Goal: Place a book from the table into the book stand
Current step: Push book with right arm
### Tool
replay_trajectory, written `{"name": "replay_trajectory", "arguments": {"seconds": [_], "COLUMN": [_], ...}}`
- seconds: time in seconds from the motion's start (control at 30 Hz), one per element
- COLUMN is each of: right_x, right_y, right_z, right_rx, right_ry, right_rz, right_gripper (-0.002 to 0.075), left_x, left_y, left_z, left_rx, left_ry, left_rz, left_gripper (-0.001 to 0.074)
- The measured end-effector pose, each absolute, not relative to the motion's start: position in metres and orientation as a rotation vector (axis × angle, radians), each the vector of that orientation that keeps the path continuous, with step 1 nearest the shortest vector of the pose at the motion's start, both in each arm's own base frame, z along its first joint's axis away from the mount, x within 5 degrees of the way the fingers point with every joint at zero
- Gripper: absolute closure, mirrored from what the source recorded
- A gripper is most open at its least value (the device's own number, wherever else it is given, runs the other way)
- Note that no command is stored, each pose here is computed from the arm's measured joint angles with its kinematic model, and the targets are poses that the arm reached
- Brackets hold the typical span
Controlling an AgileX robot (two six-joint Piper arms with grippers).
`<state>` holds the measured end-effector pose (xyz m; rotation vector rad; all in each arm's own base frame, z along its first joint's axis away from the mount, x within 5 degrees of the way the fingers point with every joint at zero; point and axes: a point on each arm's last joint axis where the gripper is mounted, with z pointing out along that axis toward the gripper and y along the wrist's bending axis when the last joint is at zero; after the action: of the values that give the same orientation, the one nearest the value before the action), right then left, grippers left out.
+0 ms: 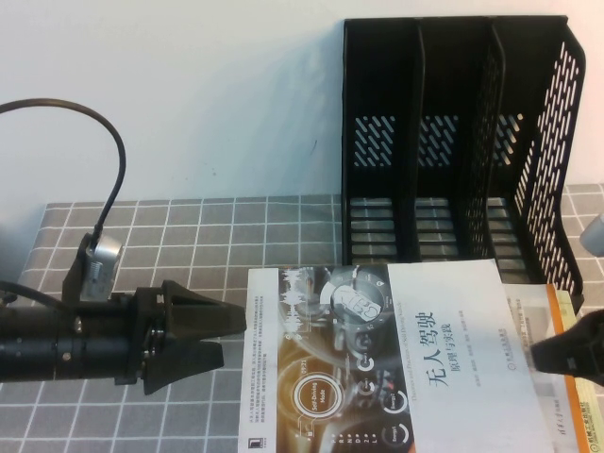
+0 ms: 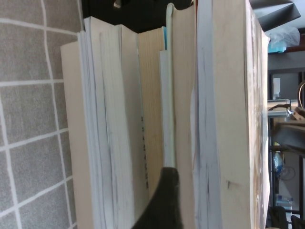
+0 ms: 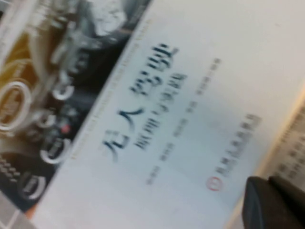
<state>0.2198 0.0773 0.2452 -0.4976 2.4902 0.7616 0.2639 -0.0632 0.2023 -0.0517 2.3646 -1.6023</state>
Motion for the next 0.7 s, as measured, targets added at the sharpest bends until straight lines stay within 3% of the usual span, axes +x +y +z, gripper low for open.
{"name": "replay_trajectory", "arguments": {"seconds": [0.17, 0.7], "right_x": [0.22, 0.229], "right_y": [0.069, 0.096], "right_z": [0.237, 0.226], "right_rx": [-0.502, -0.527], "right_ry": [2.571, 2.533], "right_rz": [0.64, 0.847], "right_gripper": [0.0729, 0.0729], "left_x": [0.264, 0.266], "left_y": [-0.063, -0.071], "left_z": [0.203, 0.203], "left_rx": [-0.053, -0.083], "left_ry": [2.358, 2.36], "left_rz": [-1.603, -1.606], "left_gripper": [0.0099, 0.0099]}}
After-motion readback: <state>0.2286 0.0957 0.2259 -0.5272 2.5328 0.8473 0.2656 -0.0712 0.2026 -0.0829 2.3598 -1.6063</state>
